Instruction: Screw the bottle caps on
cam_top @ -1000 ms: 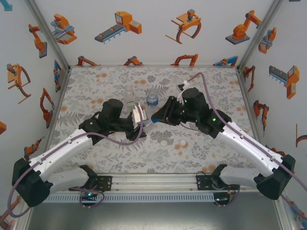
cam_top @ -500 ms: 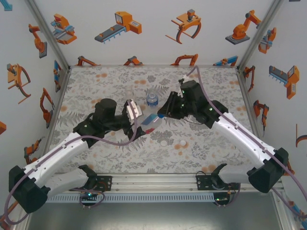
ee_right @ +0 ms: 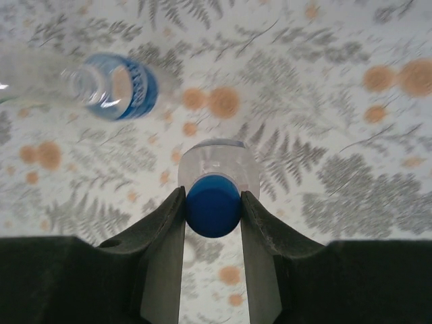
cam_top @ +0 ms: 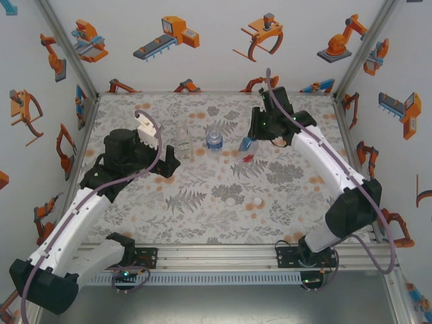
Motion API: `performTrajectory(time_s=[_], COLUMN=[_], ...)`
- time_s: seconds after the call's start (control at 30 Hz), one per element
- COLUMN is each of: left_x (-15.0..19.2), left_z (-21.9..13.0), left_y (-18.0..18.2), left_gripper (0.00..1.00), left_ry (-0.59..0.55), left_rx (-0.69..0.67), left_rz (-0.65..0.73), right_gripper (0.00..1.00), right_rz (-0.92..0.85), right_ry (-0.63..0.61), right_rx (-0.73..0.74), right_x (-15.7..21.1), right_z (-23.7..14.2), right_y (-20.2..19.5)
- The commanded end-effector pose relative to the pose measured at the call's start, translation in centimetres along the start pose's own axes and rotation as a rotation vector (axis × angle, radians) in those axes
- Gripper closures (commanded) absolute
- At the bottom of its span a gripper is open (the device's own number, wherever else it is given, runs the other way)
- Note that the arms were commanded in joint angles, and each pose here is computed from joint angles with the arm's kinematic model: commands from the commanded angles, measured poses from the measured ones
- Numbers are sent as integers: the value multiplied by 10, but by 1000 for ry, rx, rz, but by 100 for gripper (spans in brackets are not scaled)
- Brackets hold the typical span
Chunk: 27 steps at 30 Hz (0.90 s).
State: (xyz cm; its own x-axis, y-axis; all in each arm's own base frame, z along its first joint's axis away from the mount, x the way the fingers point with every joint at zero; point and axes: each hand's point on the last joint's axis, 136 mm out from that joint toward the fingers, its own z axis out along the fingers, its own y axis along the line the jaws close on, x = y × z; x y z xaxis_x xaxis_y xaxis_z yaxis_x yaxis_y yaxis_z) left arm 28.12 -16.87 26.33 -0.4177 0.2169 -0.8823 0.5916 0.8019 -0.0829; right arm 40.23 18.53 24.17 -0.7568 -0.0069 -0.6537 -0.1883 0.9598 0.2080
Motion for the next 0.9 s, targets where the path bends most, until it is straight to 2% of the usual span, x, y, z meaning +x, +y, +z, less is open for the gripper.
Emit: performTrajectory(time_s=[0.0,0.17,0.4,0.47,0.67,0.73,0.87], left_x=[9,29,30,31,30,30,31], left_z=[-8,-7,-6,-4,-1,0,0], left_y=[9,21,26,26,25,25,25], left_gripper=[3,3,3,3,3,3,3], left_ry=[38,52,20,28,35,35,35], left_rx=[-46,-103,-133,-129,-119,-116,-117], left_rz=[-29,-31,-46,-48,-43,-41,-40], right_gripper=[100,100,98,94,72,61,54], right_rz=[-106,-100,-96,-87,-62,-58,-59], right_ry=[-66,-85,-95,-89,-67,-65,-84], right_rx=[81,123,159,164,165,170,173], right_x=[-34,-59,-66,-64,-52,-51,-57], right_z=[11,45,77,81,89,88,80], right_y=[-17,-33,-42,-44,-47,-48,-47])
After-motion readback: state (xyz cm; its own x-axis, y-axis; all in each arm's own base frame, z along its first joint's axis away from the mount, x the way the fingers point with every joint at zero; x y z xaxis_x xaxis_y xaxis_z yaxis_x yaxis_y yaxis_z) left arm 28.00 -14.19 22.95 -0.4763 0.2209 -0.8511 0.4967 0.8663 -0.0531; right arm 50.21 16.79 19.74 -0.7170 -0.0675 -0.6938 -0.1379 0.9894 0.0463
